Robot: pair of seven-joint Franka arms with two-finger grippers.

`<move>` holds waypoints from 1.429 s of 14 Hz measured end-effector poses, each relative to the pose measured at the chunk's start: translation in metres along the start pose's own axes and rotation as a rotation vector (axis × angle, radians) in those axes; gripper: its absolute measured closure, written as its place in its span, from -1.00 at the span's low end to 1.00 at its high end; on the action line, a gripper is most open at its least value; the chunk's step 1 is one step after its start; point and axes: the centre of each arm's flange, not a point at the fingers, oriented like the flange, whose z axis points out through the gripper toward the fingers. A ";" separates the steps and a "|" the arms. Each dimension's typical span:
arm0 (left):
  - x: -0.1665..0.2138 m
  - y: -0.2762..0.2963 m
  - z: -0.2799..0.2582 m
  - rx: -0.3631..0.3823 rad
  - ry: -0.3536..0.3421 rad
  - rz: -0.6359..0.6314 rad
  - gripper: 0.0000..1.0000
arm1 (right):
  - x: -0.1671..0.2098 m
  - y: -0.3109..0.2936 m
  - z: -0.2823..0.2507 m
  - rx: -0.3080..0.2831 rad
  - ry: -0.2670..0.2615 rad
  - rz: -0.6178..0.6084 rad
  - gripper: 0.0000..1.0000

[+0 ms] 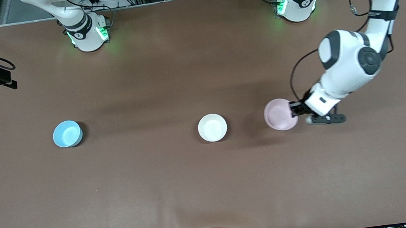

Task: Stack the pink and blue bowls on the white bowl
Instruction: 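Carry the pink bowl with the left gripper over the white bowl, then lower the pink bowl into the white bowl and open the left gripper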

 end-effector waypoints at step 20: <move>-0.059 0.182 0.138 0.006 -0.003 -0.139 0.94 | 0.000 0.003 0.000 0.001 -0.001 0.005 -1.00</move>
